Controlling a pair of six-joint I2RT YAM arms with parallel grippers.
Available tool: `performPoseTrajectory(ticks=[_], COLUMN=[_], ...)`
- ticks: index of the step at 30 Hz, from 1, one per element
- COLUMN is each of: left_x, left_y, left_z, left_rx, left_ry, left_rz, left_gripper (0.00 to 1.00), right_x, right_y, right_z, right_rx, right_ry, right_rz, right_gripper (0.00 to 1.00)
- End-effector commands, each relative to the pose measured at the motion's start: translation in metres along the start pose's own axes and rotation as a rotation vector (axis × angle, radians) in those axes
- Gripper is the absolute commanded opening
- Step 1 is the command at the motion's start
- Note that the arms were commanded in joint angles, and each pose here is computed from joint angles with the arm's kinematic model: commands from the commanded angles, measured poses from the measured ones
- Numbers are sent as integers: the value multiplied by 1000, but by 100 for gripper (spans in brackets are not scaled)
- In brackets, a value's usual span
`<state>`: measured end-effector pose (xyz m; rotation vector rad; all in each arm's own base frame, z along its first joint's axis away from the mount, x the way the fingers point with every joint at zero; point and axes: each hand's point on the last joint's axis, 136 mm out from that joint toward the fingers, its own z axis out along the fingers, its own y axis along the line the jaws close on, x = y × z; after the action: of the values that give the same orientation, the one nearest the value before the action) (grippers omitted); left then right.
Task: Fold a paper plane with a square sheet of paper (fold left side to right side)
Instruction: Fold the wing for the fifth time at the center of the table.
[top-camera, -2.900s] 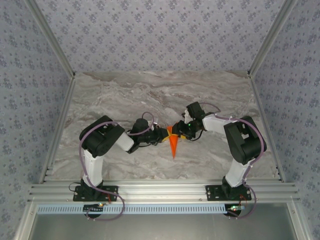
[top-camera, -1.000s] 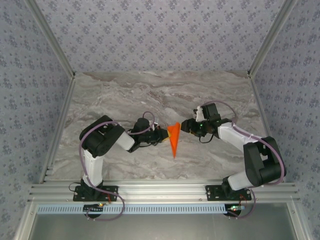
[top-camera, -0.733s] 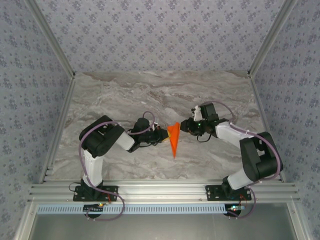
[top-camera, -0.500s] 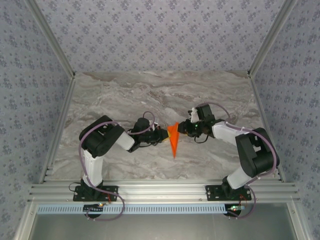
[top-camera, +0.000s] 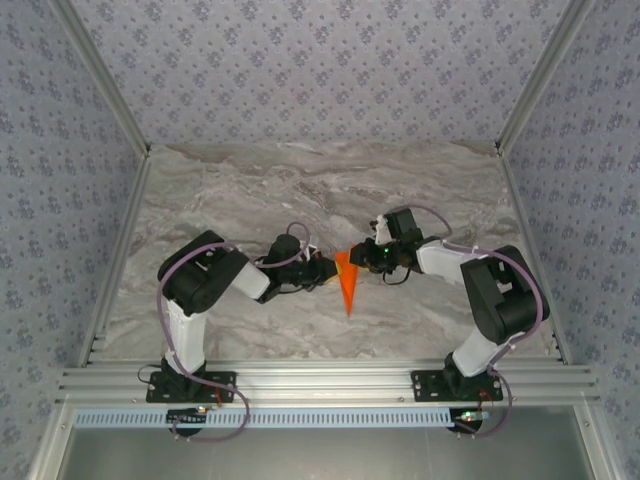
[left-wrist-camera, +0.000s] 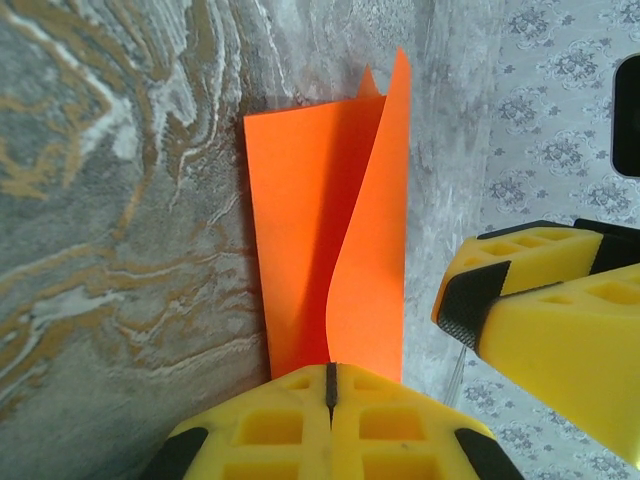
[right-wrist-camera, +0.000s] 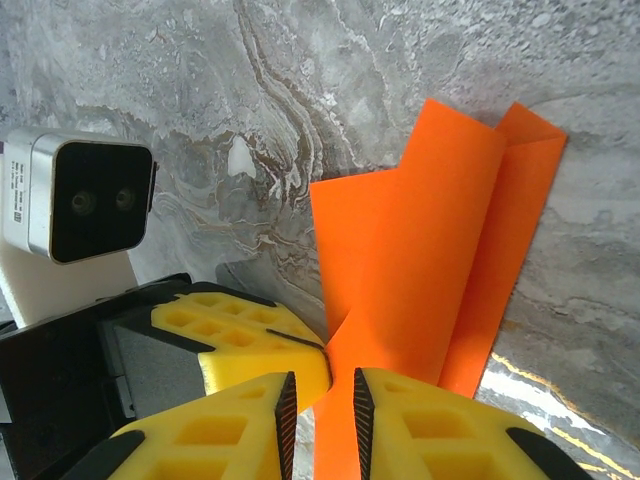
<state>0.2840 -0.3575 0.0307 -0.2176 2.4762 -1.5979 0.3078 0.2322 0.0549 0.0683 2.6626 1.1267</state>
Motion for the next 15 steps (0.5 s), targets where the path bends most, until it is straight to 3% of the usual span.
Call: performPoseTrajectory(ticks=[1,5,11,15], left_x=[-8,-9,-9,-10], left_y=[8,7,8,7], left_z=[0,0,0,0], left_rx=[-44,-47,-51,-51], left_ry=[-27,-26,-25,-25], left_rz=[36,42,43,44], left_gripper=[0,0,0,0], right_x=[-8,-9,-14,-16], right_y=[5,3,-2,-8], right_z=[1,0,-6,-3], right_rx=[7,18,39,65], right_ry=[-18,-25,-44,-34], right_rz=[-7,-3,36,56], right_gripper=[24,24,42,46])
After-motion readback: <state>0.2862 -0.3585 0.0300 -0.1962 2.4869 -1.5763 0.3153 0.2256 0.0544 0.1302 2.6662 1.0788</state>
